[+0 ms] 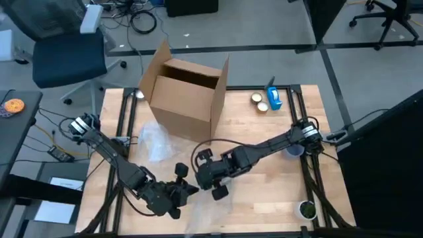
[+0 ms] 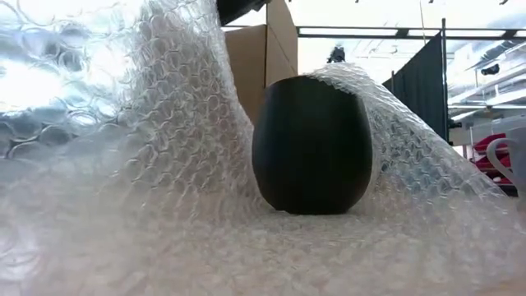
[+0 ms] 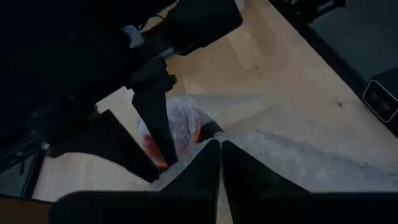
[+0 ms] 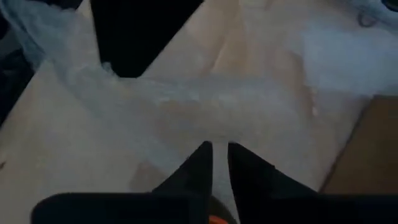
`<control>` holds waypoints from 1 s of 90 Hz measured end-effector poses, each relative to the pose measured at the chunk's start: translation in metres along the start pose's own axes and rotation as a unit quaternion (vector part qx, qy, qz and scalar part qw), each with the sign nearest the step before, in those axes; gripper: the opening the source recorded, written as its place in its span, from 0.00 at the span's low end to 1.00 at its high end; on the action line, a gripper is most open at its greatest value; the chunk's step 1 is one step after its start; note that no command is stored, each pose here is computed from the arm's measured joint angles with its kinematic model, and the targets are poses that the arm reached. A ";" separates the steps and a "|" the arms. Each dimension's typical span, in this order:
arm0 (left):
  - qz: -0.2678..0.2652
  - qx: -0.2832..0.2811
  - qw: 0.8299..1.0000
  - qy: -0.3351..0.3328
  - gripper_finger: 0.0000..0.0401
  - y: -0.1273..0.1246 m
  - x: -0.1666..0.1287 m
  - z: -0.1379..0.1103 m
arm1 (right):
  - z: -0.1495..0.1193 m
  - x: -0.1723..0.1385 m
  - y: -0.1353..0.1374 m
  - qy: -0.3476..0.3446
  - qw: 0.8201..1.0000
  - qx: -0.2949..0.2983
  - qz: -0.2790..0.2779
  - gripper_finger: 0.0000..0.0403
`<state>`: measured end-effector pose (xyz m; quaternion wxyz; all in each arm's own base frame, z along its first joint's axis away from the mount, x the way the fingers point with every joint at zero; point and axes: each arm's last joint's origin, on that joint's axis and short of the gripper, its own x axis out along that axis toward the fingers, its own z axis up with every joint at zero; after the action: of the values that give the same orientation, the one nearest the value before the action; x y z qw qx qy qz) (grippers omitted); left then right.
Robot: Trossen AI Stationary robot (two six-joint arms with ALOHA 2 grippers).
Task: Wrap mug
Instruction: Wrap the orange mug with bubble wrap
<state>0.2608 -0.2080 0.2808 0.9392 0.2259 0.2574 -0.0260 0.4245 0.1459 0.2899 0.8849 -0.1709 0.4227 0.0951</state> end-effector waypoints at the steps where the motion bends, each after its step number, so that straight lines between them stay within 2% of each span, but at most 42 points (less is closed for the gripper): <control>1: 0.000 0.000 1.000 0.000 0.00 0.000 0.000 0.000 | 0.000 0.000 0.000 0.000 1.000 0.002 0.000 0.13; 19: 0.000 -0.001 1.000 0.000 0.00 0.000 0.000 0.000 | 0.000 0.001 -0.002 -0.002 0.999 0.035 0.007 0.34; 30: -0.019 -0.001 1.000 -0.001 0.00 -0.001 0.000 0.000 | 0.003 0.000 0.006 -0.017 0.999 0.020 0.023 0.49; 39: -0.038 -0.005 0.999 -0.007 0.00 -0.002 0.000 0.002 | 0.003 -0.001 0.011 -0.019 0.998 -0.009 0.054 0.59; 48: -0.049 -0.010 0.999 -0.014 0.00 -0.003 0.000 0.003 | 0.004 -0.001 0.013 -0.025 0.994 0.000 0.111 0.66; 54: -0.059 -0.010 0.998 -0.015 0.00 -0.003 0.000 0.004 | 0.003 -0.001 0.012 -0.025 0.991 0.014 0.132 0.68; 65: -0.062 -0.010 0.998 -0.016 0.00 -0.003 0.000 0.004 | 0.003 0.000 0.009 -0.025 0.990 0.017 0.135 0.67; 78: -0.062 -0.011 0.998 -0.021 0.00 -0.003 0.000 0.005 | 0.001 0.005 0.006 -0.028 0.989 0.026 0.143 0.59; 90: -0.063 -0.013 0.998 -0.026 0.00 -0.003 -0.001 0.006 | -0.013 0.020 0.007 -0.008 0.989 0.031 0.142 0.50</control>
<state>0.2626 -0.2137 0.2843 0.9451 0.1960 0.2466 -0.0872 0.4258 0.1476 0.2650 0.8704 -0.0808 0.4386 0.2085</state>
